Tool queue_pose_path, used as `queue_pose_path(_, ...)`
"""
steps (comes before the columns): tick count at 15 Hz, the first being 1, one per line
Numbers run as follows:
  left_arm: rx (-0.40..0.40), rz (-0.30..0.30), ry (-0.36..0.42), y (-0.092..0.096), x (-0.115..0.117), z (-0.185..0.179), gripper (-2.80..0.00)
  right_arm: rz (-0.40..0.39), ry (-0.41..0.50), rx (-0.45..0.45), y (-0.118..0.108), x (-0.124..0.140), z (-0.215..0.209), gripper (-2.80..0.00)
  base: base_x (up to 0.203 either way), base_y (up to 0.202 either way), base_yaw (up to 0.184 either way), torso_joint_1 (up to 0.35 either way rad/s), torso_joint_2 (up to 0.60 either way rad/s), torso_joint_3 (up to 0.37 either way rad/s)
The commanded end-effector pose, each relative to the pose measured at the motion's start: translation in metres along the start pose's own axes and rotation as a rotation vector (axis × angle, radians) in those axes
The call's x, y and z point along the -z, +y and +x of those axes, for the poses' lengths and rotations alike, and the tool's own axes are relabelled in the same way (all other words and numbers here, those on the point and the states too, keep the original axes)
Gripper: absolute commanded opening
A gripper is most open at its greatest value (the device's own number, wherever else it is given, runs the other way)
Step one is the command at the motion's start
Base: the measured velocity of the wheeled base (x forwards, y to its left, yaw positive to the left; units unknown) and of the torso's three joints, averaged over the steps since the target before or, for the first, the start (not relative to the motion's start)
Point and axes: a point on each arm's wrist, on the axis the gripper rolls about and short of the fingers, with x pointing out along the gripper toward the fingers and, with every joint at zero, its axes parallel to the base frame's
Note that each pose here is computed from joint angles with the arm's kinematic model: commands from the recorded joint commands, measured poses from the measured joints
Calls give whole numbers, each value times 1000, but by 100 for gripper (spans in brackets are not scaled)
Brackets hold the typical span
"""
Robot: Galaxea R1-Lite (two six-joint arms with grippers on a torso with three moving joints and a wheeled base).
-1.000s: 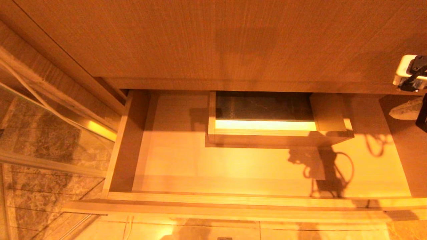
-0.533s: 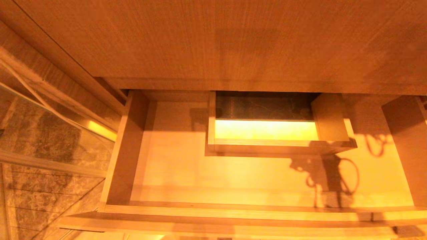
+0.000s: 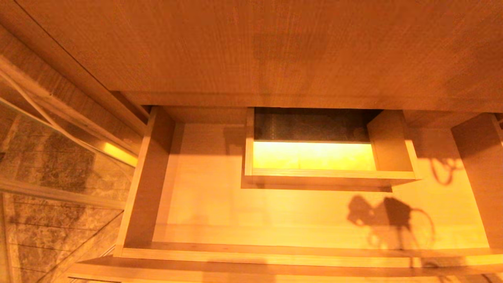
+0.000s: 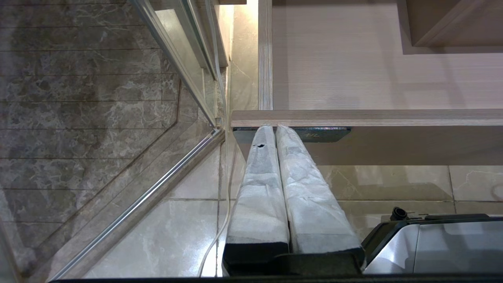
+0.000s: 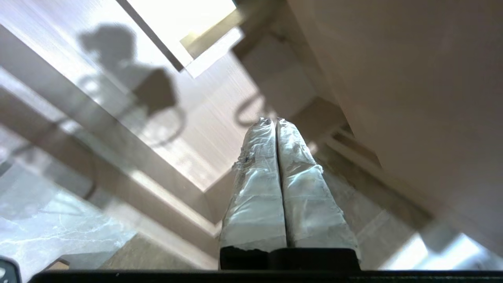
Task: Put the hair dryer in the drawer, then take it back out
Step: Pull open the drawer, then pick up the hairdryer
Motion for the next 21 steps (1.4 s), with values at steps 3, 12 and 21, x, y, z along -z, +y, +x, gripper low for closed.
queue_pose_path(3, 0, 0, 1, 0, 0, 0, -280, 1, -67, 100, -1, 2, -48, -280, 0, 0, 0, 0, 0, 0)
queue_pose_path(12, 0, 0, 1, 0, 0, 0, -280, 29, -240, 347, -23, -9, -104, -280, 0, 0, 0, 0, 0, 0)
queue_pose_path(21, 0, 0, 1, 0, 0, 0, -280, 39, -256, 652, -40, -16, -124, -280, 0, 0, 0, 0, 0, 0)
